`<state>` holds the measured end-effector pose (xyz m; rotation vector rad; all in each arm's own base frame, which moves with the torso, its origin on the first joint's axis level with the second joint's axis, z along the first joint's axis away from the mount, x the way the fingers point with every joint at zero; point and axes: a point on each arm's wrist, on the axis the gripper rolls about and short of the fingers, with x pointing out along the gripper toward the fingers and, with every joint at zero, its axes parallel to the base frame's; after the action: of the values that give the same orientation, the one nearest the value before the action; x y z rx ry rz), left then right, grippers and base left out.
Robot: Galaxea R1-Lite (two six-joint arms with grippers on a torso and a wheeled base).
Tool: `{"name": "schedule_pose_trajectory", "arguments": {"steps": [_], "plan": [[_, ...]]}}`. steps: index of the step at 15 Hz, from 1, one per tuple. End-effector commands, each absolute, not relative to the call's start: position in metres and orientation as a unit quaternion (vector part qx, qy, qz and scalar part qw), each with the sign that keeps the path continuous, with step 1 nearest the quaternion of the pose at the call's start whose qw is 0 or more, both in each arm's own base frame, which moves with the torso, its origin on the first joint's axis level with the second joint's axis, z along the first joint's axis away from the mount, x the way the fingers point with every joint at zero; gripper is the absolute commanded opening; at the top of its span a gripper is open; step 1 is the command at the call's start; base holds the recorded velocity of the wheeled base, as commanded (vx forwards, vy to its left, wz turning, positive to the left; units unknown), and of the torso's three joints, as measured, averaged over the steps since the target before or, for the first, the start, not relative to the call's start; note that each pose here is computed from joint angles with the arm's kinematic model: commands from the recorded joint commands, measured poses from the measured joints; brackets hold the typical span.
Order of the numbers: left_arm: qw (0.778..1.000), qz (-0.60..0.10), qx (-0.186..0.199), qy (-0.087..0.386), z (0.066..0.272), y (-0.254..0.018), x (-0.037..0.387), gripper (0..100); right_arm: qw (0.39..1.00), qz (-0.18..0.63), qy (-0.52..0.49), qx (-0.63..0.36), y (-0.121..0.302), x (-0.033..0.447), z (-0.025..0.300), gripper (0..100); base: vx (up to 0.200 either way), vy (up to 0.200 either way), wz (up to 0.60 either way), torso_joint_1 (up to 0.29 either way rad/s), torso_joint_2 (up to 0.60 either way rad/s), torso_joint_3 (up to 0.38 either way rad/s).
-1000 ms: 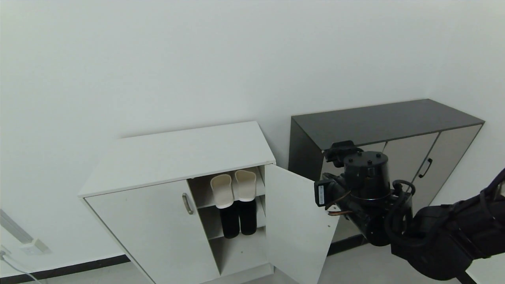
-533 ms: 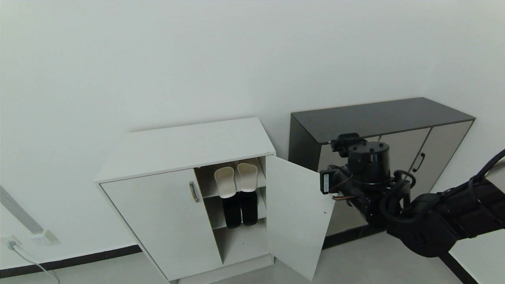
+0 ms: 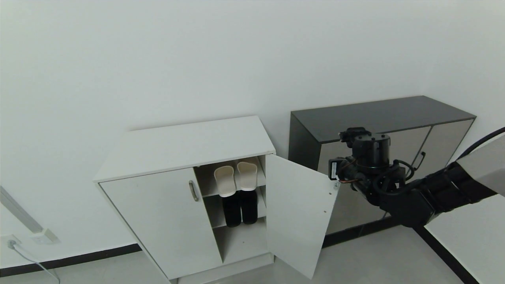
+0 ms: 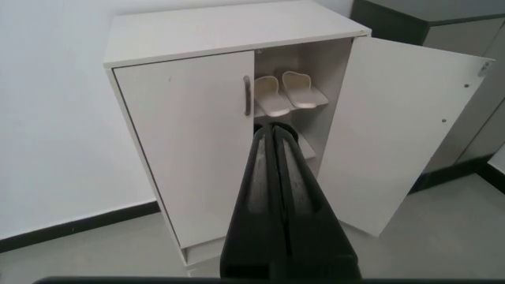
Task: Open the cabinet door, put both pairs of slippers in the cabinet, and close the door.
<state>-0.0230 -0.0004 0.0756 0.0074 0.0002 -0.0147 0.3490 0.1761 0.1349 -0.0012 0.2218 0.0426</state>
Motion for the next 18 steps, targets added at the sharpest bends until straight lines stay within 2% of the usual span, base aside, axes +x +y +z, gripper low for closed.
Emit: {"name": "schedule_pose_trajectory", "arguments": {"steps": [1,10,18], "plan": [[1.000,-0.007,0.004,0.001,0.076,0.000,-0.023,0,0.992,0.013,0.128,-0.006,0.172,0.363,0.116,0,0.000,0.000,0.00,0.000,0.00,0.000],[1.000,-0.007,0.004,0.001,0.076,0.000,-0.023,0,0.989,-0.005,0.148,0.008,0.172,0.389,0.082,0,0.000,0.000,0.00,0.000,0.00,0.000],[1.000,-0.007,0.004,0.001,0.076,0.000,-0.023,0,0.988,0.011,0.156,0.019,0.172,0.390,0.078,0,0.000,0.000,0.00,0.000,0.00,0.000]]}}
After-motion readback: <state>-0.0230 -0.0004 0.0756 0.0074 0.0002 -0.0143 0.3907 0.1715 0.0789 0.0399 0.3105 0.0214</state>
